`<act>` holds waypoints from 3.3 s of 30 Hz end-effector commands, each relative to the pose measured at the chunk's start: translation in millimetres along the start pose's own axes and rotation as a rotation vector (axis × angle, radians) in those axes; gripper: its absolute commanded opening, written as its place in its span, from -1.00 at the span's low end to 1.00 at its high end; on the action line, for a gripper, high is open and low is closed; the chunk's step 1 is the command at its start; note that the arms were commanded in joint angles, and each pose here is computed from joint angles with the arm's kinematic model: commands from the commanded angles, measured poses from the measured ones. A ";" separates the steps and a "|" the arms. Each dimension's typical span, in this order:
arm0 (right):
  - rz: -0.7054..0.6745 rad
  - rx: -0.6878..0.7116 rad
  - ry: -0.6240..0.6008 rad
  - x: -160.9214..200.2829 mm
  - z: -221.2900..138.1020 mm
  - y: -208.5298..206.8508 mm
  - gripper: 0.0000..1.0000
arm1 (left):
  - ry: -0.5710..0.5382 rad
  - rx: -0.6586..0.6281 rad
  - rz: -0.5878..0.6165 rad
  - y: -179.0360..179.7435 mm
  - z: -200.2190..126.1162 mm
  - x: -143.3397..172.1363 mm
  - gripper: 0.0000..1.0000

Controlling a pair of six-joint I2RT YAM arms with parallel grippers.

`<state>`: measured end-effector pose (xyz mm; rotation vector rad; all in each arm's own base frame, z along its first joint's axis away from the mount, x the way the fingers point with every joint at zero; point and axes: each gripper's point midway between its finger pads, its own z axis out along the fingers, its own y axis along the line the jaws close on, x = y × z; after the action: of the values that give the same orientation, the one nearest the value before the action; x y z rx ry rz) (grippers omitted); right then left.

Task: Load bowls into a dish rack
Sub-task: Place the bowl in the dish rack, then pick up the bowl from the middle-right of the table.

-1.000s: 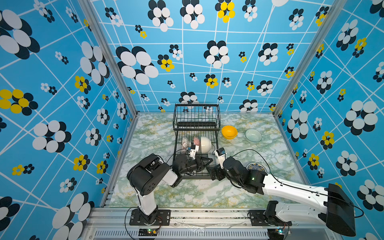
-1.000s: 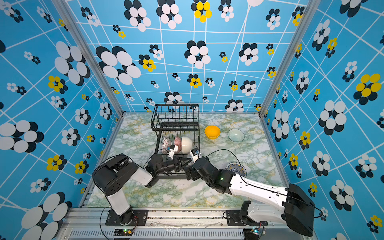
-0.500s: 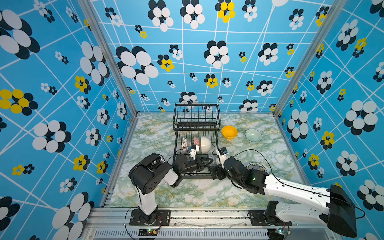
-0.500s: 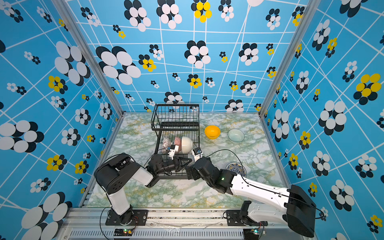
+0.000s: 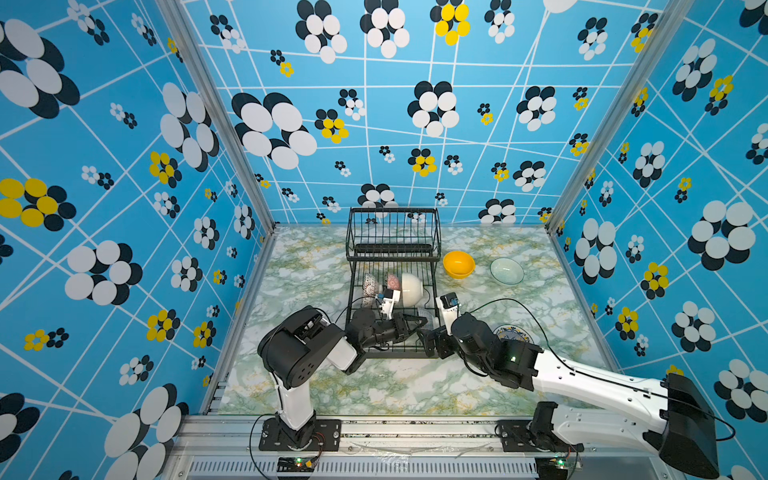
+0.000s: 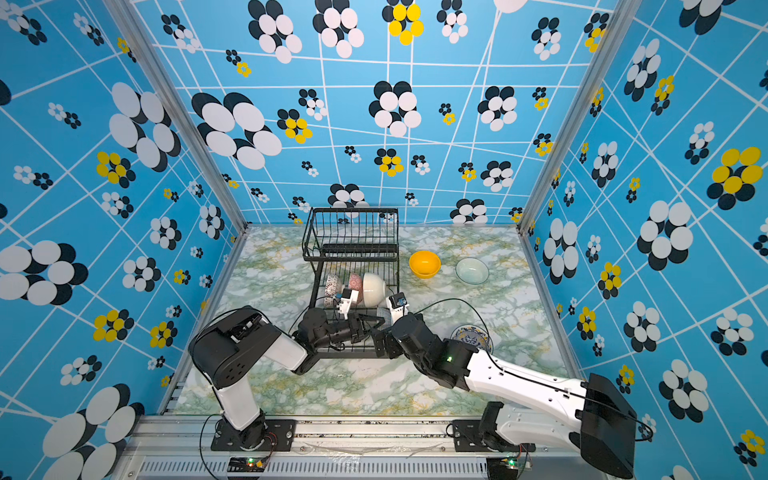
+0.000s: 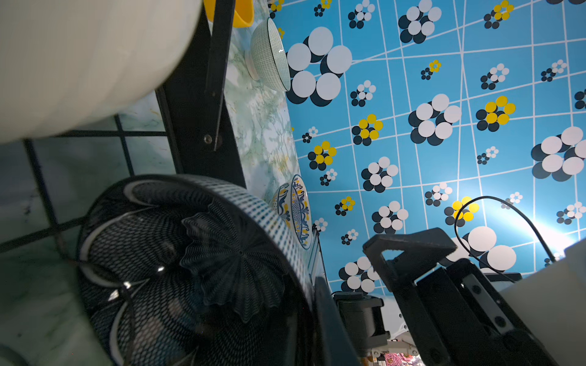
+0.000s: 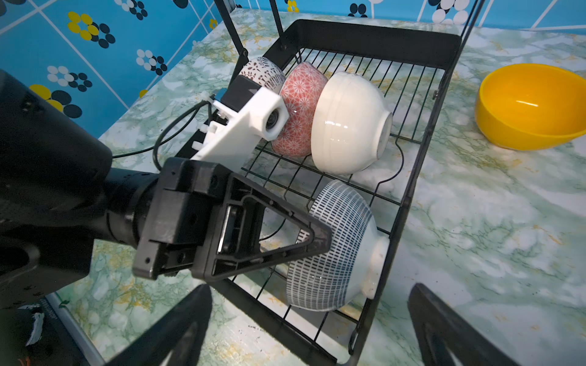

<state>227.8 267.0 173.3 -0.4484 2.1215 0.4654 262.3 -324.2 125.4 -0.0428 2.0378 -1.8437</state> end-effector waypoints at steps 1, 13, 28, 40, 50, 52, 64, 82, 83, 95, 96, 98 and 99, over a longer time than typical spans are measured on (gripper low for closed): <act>0.002 0.019 0.005 4.4 -4.1 -5.8 1.00 | -0.036 0.022 0.064 -9.4 4.9 -12.5 -0.70; -0.004 0.028 0.004 2.3 -6.1 -7.0 1.00 | -0.029 0.009 0.087 -10.0 5.7 -15.4 -0.56; 0.257 0.229 0.060 6.3 -17.9 -74.9 0.92 | -0.007 -0.135 0.157 -10.4 -23.9 -14.9 -0.41; 0.440 0.341 0.105 1.1 -29.1 -130.6 0.70 | 0.089 -0.301 0.546 -67.3 -63.1 -14.7 -0.15; 0.522 0.507 0.184 19.8 -53.4 -172.2 0.55 | -0.013 -0.380 0.937 -112.7 -102.8 -36.1 0.47; 0.563 0.532 0.201 26.8 -56.4 -176.4 0.54 | -0.044 -0.369 0.945 -114.8 -106.3 -37.1 0.66; 0.713 0.792 0.258 66.4 -108.1 -200.7 0.35 | 0.005 -0.263 0.675 -125.4 -106.6 -21.8 0.98; 0.983 0.981 0.341 131.3 -159.9 -210.2 -0.02 | 0.086 -0.101 0.753 -148.6 -103.7 1.9 0.98; 0.992 0.972 0.332 132.4 -156.1 -210.2 -0.07 | 0.092 -0.101 0.750 -147.4 -103.1 3.1 0.98; 1.037 0.927 0.320 150.7 -126.4 -210.7 -0.26 | 0.126 -0.154 0.709 -131.0 -98.5 4.4 0.98; 1.038 0.923 0.312 150.9 -123.5 -211.2 -0.27 | 0.128 -0.156 0.705 -130.0 -97.9 4.5 0.98; 1.037 0.920 0.306 150.4 -118.3 -212.5 -0.30 | 0.134 -0.159 0.694 -127.4 -97.1 5.2 0.98; 1.035 0.919 0.305 150.0 -115.3 -213.2 -0.30 | 0.136 -0.160 0.691 -126.8 -96.6 4.9 0.98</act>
<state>158.9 2.5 79.0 1.1834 2.4776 -0.1230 200.4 -247.8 252.8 0.6584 1.9307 -1.2600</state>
